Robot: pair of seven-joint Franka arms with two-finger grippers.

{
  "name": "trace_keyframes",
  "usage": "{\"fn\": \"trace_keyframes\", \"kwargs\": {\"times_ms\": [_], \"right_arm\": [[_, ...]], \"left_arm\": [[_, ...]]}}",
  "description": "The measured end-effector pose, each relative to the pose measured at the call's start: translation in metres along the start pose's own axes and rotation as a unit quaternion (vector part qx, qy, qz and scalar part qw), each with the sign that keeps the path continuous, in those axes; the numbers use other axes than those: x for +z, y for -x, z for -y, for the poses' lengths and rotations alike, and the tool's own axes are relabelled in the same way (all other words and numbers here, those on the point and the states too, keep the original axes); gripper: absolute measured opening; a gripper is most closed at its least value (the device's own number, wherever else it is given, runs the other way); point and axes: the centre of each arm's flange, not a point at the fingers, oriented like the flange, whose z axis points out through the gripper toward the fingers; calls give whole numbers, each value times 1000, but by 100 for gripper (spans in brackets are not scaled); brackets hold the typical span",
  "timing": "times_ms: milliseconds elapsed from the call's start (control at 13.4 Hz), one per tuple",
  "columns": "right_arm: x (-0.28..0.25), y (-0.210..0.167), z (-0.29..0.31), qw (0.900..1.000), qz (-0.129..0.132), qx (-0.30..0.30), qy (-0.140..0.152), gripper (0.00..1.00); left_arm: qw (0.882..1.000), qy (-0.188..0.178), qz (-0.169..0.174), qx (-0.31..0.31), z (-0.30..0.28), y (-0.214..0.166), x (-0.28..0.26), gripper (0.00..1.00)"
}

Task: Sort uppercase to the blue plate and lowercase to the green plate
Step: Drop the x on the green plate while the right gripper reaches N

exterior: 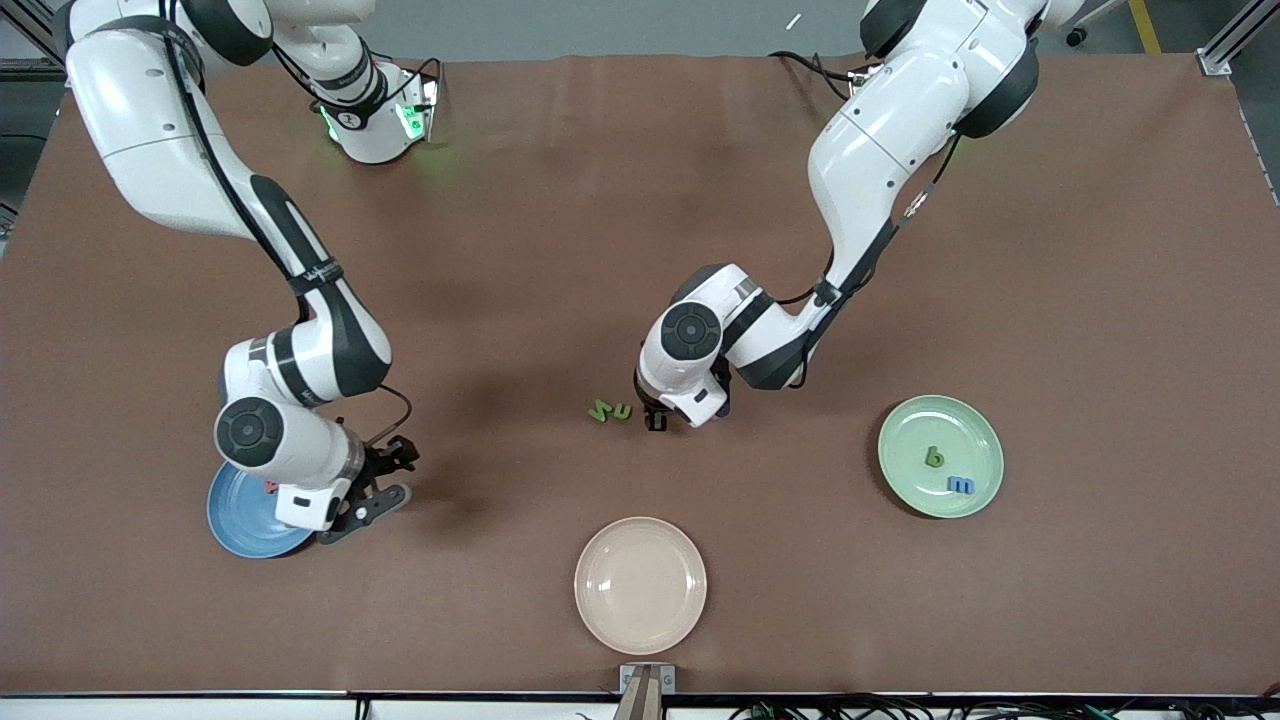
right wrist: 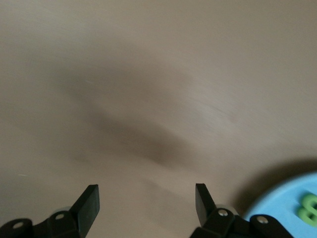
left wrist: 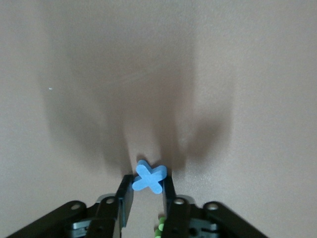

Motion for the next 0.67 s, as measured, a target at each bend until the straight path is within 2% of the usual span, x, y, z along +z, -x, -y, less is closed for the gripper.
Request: {"fn": "trace_keyframes", "kwargs": {"times_ms": [150,449,673], "right_arm": [[-6,-10,21,1000,-14,-23,-9,92],[-20,-35,83,995,-58,-81,-27,93],[-21,-56,159,986,-92,-134,-27,93]], "left_arm": [[1000,2,-1,11,-3,-4,-2,27],[999,17,-5,37,-33,-35,-29,27],[995,-2,-36,95,-55,-72,-71,27]]}}
